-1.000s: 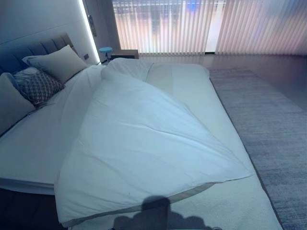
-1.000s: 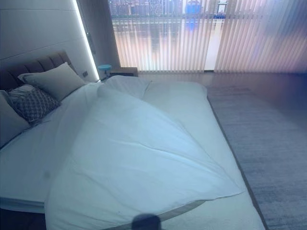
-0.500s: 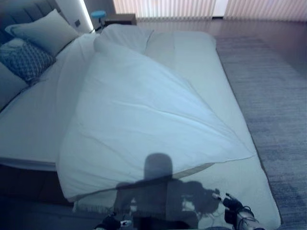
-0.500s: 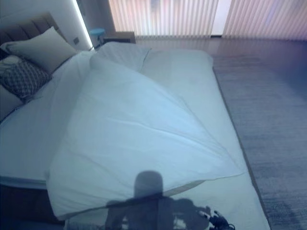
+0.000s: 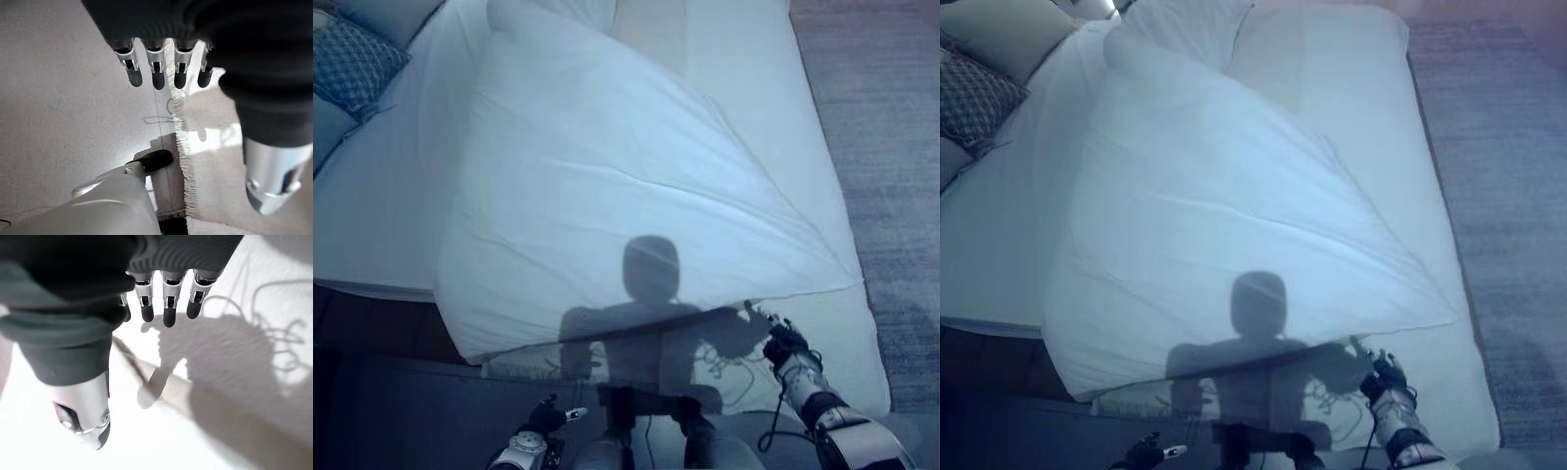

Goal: Make the bed

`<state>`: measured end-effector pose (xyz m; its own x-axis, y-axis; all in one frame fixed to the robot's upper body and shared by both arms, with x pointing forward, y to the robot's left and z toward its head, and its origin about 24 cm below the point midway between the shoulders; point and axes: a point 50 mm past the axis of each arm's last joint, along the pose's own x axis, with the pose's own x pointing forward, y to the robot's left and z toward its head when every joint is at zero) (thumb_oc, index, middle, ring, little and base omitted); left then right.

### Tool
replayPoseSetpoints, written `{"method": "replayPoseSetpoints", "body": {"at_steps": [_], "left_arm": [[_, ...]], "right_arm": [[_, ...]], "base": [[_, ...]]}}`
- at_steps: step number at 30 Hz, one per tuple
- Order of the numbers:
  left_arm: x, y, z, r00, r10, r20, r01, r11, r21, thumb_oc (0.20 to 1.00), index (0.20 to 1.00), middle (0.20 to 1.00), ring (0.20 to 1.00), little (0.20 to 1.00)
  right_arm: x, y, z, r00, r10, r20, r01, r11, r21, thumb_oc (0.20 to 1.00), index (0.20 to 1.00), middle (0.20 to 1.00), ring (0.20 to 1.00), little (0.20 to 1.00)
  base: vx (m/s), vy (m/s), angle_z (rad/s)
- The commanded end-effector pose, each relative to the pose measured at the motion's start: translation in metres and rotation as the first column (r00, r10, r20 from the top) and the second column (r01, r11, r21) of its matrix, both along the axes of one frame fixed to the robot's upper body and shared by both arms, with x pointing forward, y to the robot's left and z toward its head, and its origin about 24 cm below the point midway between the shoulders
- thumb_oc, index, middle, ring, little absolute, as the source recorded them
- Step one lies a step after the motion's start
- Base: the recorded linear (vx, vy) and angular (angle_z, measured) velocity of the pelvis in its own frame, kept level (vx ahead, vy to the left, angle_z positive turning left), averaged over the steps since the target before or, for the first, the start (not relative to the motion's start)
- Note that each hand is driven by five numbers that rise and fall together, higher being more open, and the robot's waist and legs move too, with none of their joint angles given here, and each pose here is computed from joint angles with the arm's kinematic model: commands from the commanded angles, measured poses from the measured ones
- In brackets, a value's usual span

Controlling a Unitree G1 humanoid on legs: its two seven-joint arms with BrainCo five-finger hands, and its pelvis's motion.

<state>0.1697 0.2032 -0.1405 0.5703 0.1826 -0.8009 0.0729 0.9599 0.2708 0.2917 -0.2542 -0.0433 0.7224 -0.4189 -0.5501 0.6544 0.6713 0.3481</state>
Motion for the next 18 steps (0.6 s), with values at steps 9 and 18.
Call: {"method": "replayPoseSetpoints", "body": {"at_steps": [9,18], "left_arm": [[0.021,-0.026,0.007,0.998,-0.009,0.068,0.014,0.997,-0.07,1.0,1.0,1.0,1.0,1.0],[0.03,-0.036,0.012,0.994,-0.03,0.106,0.041,0.994,-0.104,1.0,1.0,1.0,1.0,1.0]], "right_arm": [[0.034,-0.012,0.043,0.973,-0.15,0.174,0.137,0.987,0.082,1.0,1.0,1.0,1.0,1.0],[0.054,-0.026,0.078,0.941,-0.21,0.265,0.186,0.976,0.11,1.0,1.0,1.0,1.0,1.0]], "base": [[0.0,-0.003,0.03],[-0.01,-0.005,0.07]]}}
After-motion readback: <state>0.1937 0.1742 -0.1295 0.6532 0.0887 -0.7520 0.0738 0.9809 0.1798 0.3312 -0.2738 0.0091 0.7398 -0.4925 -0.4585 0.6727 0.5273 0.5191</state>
